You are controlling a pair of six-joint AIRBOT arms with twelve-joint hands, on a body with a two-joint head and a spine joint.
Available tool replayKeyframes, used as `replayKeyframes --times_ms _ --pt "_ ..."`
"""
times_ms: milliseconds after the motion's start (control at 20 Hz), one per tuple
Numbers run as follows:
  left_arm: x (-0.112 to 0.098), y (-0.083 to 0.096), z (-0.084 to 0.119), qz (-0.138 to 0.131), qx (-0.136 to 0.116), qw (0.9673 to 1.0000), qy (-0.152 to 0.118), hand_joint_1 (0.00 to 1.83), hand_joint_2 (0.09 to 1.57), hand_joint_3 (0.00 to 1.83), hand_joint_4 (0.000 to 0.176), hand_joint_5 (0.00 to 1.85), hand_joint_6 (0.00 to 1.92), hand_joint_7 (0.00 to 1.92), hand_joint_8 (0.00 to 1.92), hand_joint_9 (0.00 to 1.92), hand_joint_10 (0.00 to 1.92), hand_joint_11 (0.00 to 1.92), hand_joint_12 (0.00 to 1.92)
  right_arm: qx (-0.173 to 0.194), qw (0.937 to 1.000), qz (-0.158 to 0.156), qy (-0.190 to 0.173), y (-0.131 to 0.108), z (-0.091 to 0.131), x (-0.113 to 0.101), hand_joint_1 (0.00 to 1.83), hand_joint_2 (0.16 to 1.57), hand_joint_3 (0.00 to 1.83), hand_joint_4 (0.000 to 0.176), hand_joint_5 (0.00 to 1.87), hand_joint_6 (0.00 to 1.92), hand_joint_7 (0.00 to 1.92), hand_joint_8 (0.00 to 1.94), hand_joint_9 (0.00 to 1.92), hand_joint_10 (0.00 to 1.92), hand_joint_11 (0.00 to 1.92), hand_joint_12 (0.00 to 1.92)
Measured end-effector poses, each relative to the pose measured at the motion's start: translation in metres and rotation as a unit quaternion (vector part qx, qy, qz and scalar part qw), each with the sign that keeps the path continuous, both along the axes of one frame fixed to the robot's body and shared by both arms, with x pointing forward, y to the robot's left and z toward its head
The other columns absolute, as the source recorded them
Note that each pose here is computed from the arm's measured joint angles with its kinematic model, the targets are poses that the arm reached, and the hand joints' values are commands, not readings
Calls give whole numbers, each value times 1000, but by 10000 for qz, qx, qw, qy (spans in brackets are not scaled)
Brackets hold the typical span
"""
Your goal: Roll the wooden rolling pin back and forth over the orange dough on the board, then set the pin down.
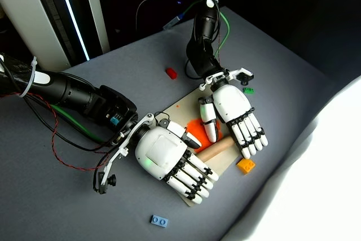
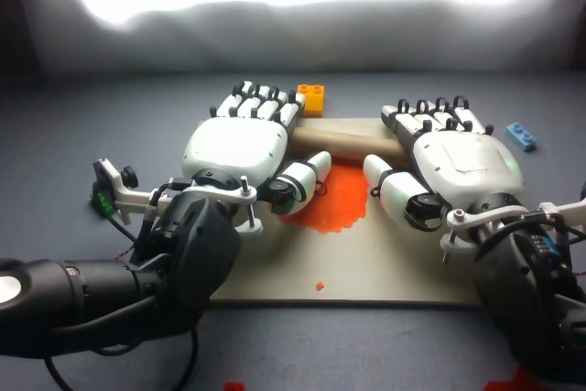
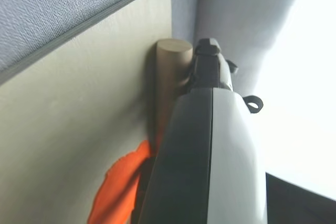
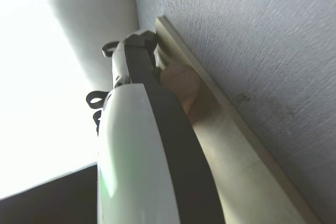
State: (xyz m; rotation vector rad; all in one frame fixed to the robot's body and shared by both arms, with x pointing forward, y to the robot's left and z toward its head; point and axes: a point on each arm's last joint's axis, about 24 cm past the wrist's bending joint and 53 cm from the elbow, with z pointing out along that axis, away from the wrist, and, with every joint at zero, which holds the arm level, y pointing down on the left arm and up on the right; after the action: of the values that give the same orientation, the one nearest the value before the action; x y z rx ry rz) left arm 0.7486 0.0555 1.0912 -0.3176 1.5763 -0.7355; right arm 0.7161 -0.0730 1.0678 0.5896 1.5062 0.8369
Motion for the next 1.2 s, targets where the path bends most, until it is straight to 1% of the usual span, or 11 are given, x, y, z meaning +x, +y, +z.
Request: replayKeyframes --times_ms 150,200,450,550,650,750,800,950,1000,1100,1200 --pt "-2 -1 -1 -20 1 10000 12 0 1445 0 0 102 10 122 6 63 11 0 0 13 10000 2 4 1 0 -2 0 1527 1 0 271 10 262 1 163 0 0 427" --pt "-2 0 -1 -26 5 10000 19 0 1441 0 0 106 11 123 6 58 9 0 0 8 10000 5 1 1 -1 -3 0 1526 1 0 279 12 276 4 184 7 0 495" --pt "-4 0 -2 -43 36 10000 32 0 1463 8 0 105 9 121 3 55 6 0 0 -10 10000 5 -23 2 -1 -6 0 1515 0 0 216 0 230 2 162 2 0 303" --pt "-5 0 -2 -45 49 10000 24 0 1464 8 0 109 11 121 3 53 5 0 0 -24 10000 17 -23 3 -1 -9 0 1516 0 0 216 0 229 2 162 2 0 292" --pt "-6 0 -1 -60 79 9999 30 0 1455 3 0 109 10 123 3 65 10 0 0 -32 10000 12 -27 4 -1 -11 0 1509 0 0 209 0 224 0 164 3 0 289" --pt "-6 1 -1 -66 95 9999 25 0 1471 10 0 86 6 84 3 37 1 0 0 -56 10000 20 -29 4 -3 -14 0 1523 1 0 268 19 262 7 201 14 0 426" --pt "-6 1 -1 -74 108 9999 38 0 1475 12 0 80 3 80 1 21 0 0 0 -74 10000 22 -37 5 -2 -15 0 1530 3 0 250 7 246 4 186 4 0 396" --pt "-8 1 -2 -76 104 9999 74 0 1477 12 0 100 11 96 7 45 11 0 0 -61 10000 6 -47 6 -1 -16 0 1532 1 0 277 14 277 7 201 7 0 481" --pt "-9 2 -1 -73 112 9999 76 0 1479 12 0 121 19 116 14 58 16 18 9 -55 10000 16 -40 7 -1 -17 0 1536 2 0 253 4 229 3 158 4 0 380" --pt "-9 2 -1 -74 107 9999 82 0 1480 12 0 137 23 131 17 72 20 24 13 -59 10000 14 -38 7 -1 -17 0 1540 3 0 261 6 231 5 142 0 0 332" --pt "-9 2 -1 -75 106 9999 84 0 1480 10 0 92 3 84 0 35 3 2 1 -60 10000 9 -22 7 -2 -18 0 1552 6 0 263 4 242 5 148 2 0 361"
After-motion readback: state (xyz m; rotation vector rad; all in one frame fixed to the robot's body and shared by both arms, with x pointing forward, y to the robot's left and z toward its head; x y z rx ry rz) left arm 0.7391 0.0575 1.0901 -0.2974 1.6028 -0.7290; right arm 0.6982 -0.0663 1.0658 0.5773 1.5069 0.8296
